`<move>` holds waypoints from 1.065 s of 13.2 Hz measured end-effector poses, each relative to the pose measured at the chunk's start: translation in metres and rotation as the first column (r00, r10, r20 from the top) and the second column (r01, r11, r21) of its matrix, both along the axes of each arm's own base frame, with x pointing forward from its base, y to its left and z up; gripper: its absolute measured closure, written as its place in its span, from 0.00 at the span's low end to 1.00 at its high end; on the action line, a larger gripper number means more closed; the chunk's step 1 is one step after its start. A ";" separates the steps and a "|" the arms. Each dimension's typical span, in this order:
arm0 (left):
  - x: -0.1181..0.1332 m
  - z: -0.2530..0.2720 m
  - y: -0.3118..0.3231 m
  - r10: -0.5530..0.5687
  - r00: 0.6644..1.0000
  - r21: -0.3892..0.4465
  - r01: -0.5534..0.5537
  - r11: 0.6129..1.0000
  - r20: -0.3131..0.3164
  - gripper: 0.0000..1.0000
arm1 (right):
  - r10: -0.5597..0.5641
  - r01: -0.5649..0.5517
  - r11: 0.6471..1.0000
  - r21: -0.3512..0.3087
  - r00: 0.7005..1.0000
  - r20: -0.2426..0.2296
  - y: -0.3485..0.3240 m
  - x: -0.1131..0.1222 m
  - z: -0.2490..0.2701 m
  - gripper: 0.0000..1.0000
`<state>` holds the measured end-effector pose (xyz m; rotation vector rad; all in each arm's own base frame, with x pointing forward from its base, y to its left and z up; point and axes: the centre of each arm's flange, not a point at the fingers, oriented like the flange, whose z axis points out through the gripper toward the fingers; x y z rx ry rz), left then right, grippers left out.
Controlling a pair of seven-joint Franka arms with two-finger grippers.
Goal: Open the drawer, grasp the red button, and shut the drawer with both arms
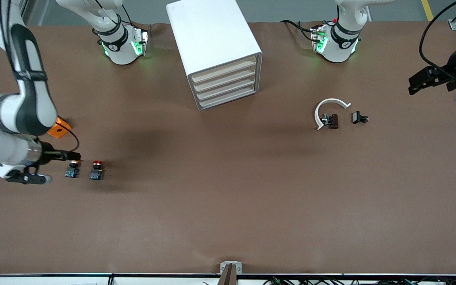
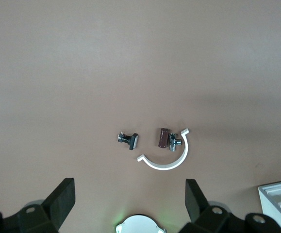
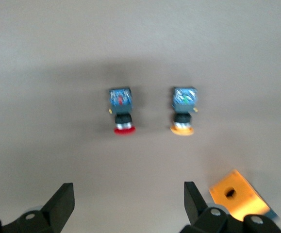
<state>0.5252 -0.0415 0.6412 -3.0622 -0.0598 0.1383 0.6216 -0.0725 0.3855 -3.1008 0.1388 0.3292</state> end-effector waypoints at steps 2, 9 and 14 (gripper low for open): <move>-0.009 0.000 -0.009 -0.015 1.000 0.006 0.015 1.000 -0.004 0.00 | -0.008 0.009 1.000 0.011 1.000 -0.019 -0.018 -0.017 0.050 0.00; -0.019 0.005 -0.012 -0.034 0.999 -0.007 0.034 0.999 0.013 0.00 | -0.013 0.013 1.000 0.002 1.000 0.023 -0.020 -0.071 0.164 0.00; -0.020 0.006 -0.014 -0.057 0.998 -0.023 0.058 0.998 0.014 0.00 | -0.004 0.006 0.999 -0.049 0.998 0.056 -0.023 -0.077 0.191 0.00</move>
